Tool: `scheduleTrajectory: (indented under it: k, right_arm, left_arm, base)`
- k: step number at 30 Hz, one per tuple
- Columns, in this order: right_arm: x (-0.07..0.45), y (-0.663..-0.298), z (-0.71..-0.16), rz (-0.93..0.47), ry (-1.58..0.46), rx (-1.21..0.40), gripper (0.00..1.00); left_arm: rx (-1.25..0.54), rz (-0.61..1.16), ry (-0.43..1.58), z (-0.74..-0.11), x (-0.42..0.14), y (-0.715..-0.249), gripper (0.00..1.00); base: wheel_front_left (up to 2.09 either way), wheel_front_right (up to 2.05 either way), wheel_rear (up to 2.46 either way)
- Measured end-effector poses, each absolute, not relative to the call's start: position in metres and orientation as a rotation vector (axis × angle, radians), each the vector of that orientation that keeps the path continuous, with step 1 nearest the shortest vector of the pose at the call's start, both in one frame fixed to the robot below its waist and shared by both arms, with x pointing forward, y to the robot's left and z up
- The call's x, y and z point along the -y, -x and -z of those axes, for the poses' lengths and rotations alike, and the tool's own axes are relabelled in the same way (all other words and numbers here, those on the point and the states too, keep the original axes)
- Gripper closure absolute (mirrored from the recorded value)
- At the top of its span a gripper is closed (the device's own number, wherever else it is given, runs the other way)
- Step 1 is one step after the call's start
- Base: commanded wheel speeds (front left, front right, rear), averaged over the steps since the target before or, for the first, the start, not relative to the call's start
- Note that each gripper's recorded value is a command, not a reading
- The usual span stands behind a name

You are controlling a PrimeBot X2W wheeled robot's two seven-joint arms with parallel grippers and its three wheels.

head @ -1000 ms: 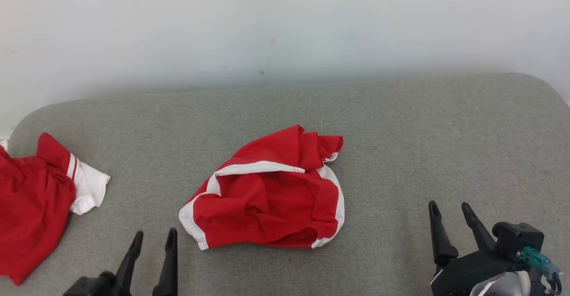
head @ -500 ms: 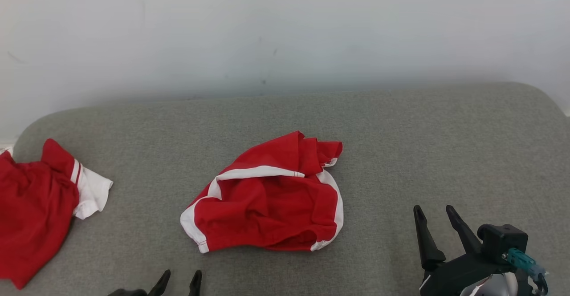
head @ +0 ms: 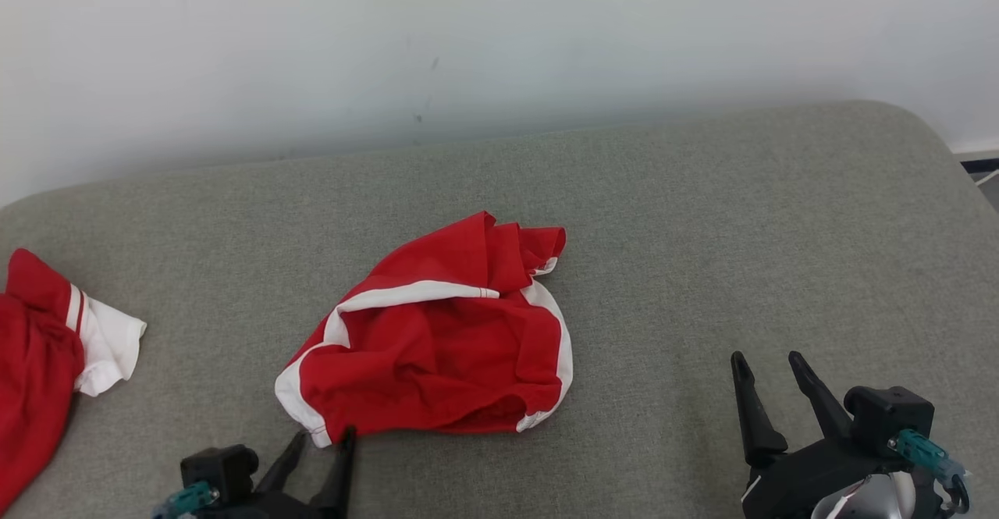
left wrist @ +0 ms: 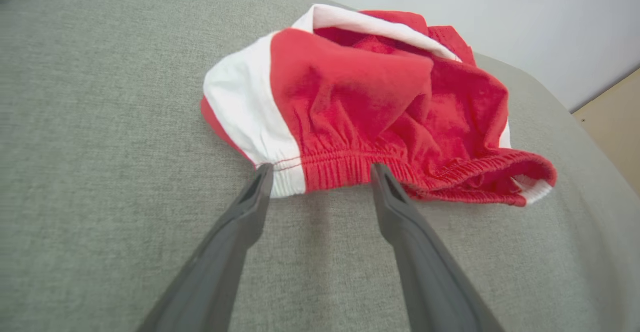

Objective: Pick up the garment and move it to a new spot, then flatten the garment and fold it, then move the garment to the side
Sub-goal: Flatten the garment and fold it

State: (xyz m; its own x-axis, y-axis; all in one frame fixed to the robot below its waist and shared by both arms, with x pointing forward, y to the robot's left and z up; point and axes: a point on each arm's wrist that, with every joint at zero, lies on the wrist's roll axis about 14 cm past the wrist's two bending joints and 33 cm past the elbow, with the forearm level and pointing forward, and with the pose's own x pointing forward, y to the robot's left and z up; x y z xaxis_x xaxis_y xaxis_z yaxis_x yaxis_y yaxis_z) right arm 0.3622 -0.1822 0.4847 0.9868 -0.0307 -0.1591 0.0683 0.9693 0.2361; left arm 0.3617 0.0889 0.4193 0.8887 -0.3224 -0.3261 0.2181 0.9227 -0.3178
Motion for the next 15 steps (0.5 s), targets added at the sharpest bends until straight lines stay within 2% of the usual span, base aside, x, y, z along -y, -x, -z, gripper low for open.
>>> scheduleTrajectory:
  k: [7, 15]
  right_arm:
    - [0.187, -0.363, -0.481, 0.066, -0.243, -0.166, 0.0]
    - [0.185, -0.369, -0.481, 0.06, -0.242, -0.165, 0.0]
  left_arm:
    - [-0.447, 0.201, 0.293, -0.402, -0.109, -0.371, 0.0]
    - [-0.52, 0.223, 0.307, -0.387, -0.105, -0.366, 0.0]
  base:
    - [0.0, 0.0, 0.0]
    - [0.0, 0.0, 0.0]
